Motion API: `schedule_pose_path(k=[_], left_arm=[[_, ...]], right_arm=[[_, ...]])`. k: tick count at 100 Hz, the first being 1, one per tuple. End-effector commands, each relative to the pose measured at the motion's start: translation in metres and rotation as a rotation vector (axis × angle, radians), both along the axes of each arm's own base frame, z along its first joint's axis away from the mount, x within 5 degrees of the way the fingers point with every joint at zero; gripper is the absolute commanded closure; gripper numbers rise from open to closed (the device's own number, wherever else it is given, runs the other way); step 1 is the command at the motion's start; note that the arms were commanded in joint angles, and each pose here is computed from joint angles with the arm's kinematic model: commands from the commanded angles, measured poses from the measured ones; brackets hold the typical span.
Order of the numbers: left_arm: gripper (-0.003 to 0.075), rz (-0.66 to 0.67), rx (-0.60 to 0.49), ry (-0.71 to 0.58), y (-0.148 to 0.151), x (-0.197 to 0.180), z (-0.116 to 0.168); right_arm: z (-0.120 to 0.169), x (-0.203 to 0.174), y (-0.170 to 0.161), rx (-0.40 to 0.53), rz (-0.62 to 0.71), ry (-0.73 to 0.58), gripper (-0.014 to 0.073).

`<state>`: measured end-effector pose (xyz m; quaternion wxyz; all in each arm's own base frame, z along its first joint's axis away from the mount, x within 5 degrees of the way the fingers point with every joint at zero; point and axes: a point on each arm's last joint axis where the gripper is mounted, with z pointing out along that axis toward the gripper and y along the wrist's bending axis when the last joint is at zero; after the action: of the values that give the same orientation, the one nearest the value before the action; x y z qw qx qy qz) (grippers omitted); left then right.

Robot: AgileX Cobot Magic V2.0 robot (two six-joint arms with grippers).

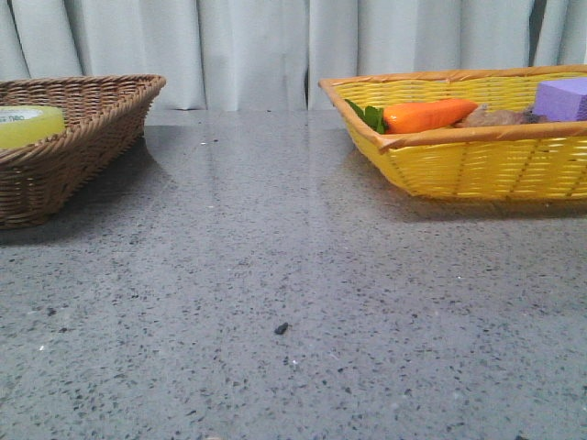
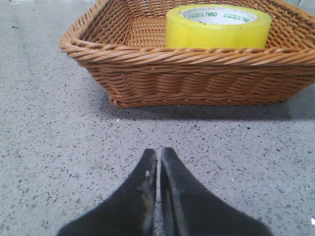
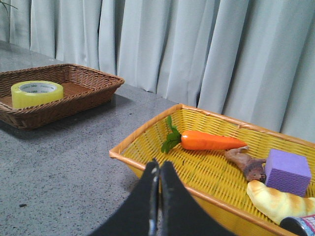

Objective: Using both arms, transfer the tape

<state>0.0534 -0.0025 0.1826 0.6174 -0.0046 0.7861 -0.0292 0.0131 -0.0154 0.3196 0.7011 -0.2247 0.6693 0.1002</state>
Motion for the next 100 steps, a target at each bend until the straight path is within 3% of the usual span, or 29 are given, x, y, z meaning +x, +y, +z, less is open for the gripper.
schedule_pose_path(k=[1, 32, 50, 64, 72, 84, 100], left_arm=[[0.0741, 0.004, -0.013, -0.075, 0.0, 0.0, 0.004], [0.0741, 0.004, -0.013, -0.075, 0.0, 0.0, 0.004], [0.0741, 0.004, -0.013, -0.075, 0.0, 0.0, 0.004], [0.0741, 0.004, -0.013, -0.075, 0.0, 0.0, 0.004], [0.0741, 0.004, -0.013, -0.075, 0.0, 0.0, 0.004], [0.0741, 0.004, -0.013, -0.075, 0.0, 0.0, 0.004], [0.0741, 0.004, -0.013, -0.075, 0.0, 0.0, 0.004]], right_arm=[[0.013, -0.001, 0.0, 0.016, 0.003, -0.085, 0.0669], [0.008, 0.002, 0.002, 0.0, -0.002, -0.088, 0.0669], [-0.004, 0.008, 0.01, -0.01, -0.101, -0.131, 0.0669], [-0.008, 0.013, 0.02, 0.063, -0.17, -0.3, 0.0669], [-0.014, 0.015, 0.024, 0.151, -0.195, -0.37, 0.0669], [-0.034, 0.024, 0.023, 0.282, -0.277, -0.363, 0.0669], [-0.068, 0.036, 0.018, 0.269, -0.403, -0.292, 0.0669]])
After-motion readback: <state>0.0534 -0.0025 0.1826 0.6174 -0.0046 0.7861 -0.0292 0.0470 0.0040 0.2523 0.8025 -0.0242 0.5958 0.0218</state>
